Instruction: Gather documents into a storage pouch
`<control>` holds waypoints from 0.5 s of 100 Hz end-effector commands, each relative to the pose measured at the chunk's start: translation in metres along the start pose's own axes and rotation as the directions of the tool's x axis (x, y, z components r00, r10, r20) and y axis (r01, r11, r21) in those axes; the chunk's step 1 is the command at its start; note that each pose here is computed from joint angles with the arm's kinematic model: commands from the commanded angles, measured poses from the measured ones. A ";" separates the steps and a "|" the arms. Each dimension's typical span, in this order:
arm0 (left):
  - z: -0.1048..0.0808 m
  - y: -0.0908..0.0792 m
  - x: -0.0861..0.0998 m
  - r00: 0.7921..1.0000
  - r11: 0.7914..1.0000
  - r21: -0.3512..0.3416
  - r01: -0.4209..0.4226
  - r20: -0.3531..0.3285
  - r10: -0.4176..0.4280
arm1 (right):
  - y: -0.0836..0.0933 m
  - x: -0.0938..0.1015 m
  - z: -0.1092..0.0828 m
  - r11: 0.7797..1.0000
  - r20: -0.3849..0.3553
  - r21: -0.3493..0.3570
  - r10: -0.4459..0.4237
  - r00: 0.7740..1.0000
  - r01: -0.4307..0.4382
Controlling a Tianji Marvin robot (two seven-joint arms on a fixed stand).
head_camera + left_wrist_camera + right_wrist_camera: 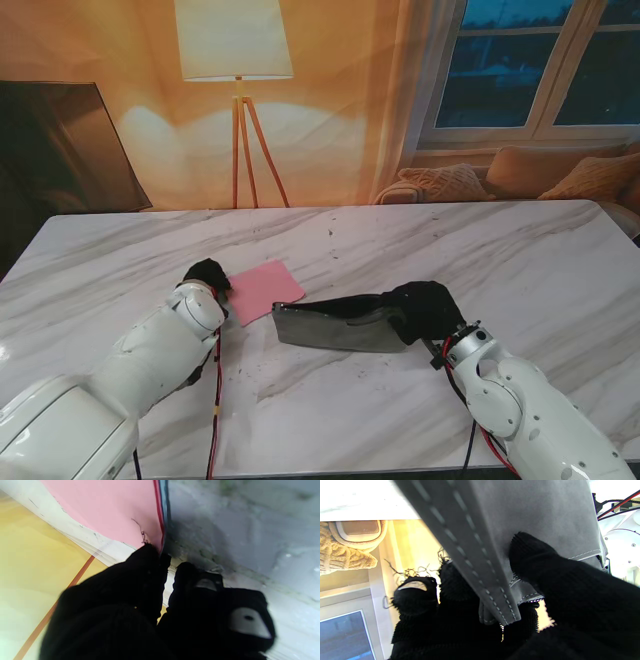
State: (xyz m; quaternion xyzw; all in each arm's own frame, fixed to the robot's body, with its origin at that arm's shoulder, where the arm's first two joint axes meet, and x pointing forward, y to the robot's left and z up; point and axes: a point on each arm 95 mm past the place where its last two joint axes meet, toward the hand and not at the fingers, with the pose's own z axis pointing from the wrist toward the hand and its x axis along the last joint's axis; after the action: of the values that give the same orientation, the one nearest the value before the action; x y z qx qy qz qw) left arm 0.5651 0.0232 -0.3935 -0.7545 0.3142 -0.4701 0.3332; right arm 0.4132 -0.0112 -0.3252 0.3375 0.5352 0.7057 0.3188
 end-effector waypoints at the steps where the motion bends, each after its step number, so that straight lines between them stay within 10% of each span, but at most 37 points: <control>1: -0.001 0.005 0.006 1.000 1.000 -0.025 0.009 -0.009 -0.009 | -0.001 0.001 0.000 1.000 -0.001 0.015 -0.004 1.000 0.004; 50: -0.004 0.000 -0.001 0.999 0.998 -0.061 -0.032 -0.025 0.031 | 0.000 -0.001 0.000 1.000 0.004 0.010 -0.009 1.000 0.009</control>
State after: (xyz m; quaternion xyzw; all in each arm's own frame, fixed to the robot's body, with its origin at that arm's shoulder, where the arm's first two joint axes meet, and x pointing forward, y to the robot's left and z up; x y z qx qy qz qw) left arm 0.5628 0.0197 -0.3899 -0.7532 0.3333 -0.4723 0.3140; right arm 0.4135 -0.0120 -0.3248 0.3370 0.5345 0.7058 0.3203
